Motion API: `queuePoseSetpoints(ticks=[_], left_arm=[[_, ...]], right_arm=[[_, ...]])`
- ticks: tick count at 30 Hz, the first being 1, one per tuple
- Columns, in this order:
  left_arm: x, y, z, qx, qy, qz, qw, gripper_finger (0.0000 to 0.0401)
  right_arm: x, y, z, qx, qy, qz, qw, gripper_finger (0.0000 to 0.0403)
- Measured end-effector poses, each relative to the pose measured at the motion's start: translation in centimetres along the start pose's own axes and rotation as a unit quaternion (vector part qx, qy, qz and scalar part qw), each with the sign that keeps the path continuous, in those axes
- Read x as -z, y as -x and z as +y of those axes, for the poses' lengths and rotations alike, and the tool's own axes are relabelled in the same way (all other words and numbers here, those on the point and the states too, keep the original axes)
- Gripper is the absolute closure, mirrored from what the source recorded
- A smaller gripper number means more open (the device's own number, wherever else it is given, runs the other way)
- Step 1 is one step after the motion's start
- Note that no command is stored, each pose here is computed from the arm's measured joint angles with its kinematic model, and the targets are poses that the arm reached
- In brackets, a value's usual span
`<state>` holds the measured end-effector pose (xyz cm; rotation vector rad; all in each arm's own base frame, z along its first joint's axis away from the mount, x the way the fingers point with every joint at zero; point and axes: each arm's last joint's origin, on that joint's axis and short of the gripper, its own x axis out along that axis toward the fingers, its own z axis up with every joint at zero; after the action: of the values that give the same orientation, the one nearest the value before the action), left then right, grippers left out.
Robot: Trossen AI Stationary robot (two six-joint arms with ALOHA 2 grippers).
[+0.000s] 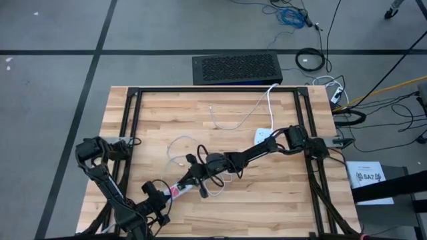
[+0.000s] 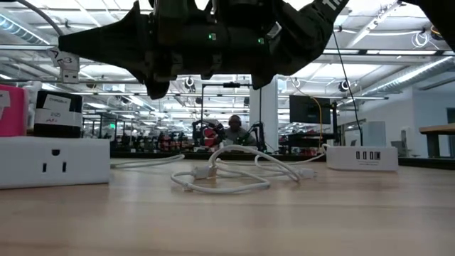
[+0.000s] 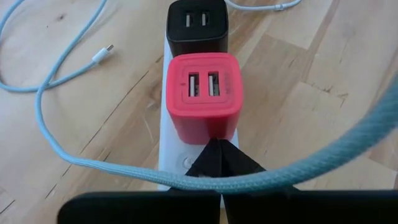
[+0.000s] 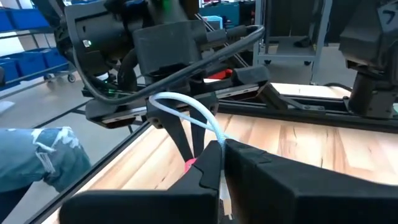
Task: Insert USB
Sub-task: Insert the top left white charger cable into the pink adapter charger
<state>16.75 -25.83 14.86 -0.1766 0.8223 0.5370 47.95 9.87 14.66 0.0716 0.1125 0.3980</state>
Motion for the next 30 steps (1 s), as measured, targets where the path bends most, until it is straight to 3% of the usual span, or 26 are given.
queuePoseSetpoints(ticks=[30], left_arm=[[-0.2, -0.2, 0.0, -0.005, 0.002, 0.001, 1.0, 0.0399]], right_arm=[[1.2, -0.5, 0.5, 0.032, 0.0, -0.005, 0.999, 0.0403]])
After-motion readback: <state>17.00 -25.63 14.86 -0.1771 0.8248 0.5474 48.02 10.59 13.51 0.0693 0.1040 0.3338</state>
